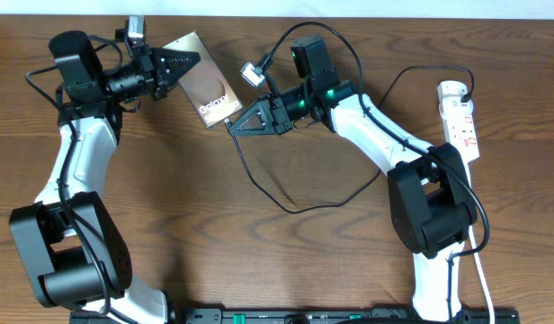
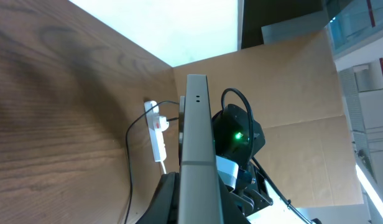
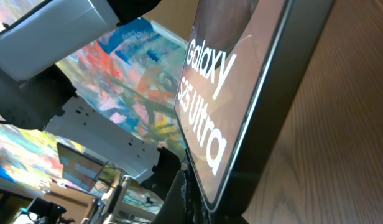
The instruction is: Plug charger to phone and switch on socket
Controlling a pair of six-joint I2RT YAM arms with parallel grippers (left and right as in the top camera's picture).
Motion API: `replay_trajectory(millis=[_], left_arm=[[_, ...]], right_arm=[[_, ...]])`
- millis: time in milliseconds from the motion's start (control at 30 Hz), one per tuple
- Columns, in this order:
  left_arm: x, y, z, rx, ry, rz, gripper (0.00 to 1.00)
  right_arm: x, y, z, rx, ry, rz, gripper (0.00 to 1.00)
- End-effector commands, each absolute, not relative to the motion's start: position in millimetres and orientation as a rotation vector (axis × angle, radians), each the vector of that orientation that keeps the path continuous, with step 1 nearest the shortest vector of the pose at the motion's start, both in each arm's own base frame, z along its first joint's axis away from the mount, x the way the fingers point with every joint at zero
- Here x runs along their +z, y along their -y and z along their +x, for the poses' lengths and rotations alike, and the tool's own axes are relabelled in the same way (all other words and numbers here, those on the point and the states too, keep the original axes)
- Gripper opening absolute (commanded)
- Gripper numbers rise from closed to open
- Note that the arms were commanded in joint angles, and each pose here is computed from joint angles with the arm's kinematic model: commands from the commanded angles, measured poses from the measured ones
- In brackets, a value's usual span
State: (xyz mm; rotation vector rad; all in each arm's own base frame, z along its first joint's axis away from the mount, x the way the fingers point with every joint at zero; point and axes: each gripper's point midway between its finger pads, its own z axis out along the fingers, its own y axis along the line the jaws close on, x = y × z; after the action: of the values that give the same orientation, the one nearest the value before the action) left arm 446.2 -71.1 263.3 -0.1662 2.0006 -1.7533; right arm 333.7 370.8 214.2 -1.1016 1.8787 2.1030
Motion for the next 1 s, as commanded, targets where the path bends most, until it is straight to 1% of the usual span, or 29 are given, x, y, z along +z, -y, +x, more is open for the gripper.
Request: replay_trajectory(millis=[0,533,967], left_arm=[[273.9,75.6,438.8,-1.793,-1.994,-0.096,0.07],[275.3,77.3,434.5,-1.817,-1.996,-0.070,0.07],[276.7,79.0,430.2,-1.841,-1.998,-0.044,0.07]], right_arm=[[233.0,-370.6,335.6,2.046,-1.849,-1.116,0.01],[230.2,-360.5,351.2,1.999,-1.872,-1.062,0.01],[230.2,-360.4,351.2,1.999,-1.873,-1.062,0.01]])
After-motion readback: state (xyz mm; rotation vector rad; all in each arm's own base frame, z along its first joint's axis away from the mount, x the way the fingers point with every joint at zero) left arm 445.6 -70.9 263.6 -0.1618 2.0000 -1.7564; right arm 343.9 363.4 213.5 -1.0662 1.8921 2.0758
